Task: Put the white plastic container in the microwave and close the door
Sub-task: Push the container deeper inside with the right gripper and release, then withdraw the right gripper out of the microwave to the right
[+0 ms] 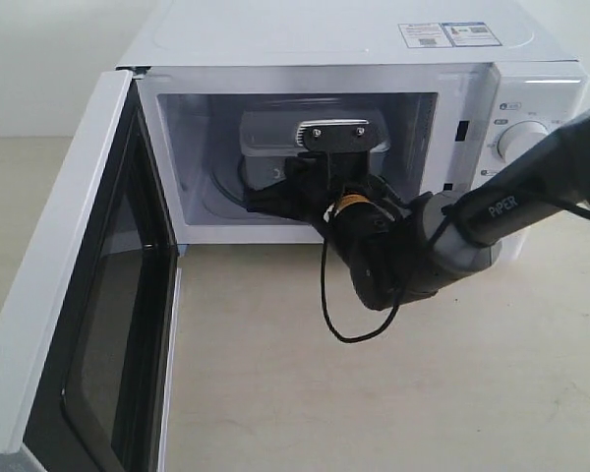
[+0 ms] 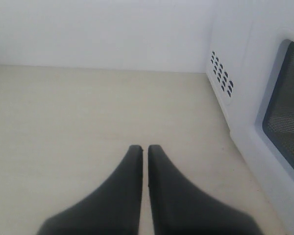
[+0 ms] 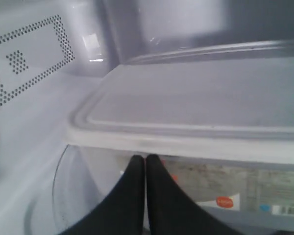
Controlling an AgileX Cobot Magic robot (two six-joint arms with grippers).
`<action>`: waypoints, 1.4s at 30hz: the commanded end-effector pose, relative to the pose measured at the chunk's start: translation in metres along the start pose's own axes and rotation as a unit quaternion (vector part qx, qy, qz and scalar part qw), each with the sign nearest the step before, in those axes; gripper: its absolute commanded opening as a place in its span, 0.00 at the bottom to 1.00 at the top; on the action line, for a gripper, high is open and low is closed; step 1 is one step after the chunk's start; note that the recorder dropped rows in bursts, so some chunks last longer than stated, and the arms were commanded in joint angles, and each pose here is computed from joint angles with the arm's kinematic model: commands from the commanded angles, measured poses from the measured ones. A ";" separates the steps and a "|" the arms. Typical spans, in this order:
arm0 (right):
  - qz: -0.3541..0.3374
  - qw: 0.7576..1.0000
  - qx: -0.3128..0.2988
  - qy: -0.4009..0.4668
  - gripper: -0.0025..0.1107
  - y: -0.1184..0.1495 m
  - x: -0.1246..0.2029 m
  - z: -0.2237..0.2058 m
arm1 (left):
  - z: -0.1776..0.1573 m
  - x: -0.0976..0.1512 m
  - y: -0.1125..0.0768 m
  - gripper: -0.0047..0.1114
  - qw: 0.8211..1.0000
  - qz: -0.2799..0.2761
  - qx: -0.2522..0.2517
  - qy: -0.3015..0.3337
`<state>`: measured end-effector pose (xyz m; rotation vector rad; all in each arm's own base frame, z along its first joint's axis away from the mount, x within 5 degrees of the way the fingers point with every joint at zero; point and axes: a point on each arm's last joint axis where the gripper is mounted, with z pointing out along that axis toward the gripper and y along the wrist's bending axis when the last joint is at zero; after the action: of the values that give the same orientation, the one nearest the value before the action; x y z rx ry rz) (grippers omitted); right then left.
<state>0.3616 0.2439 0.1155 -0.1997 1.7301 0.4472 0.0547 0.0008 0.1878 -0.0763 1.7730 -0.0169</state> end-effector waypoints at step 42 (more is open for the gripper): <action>-0.003 0.928 -0.125 0.351 0.02 -0.010 -0.092 -0.324 | 0.000 0.001 0.000 0.08 1.000 -0.003 0.002 0.000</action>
<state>0.0927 0.0954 0.2516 -0.6161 2.3749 0.6395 0.0547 0.0008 0.1878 -0.0763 1.7730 -0.0169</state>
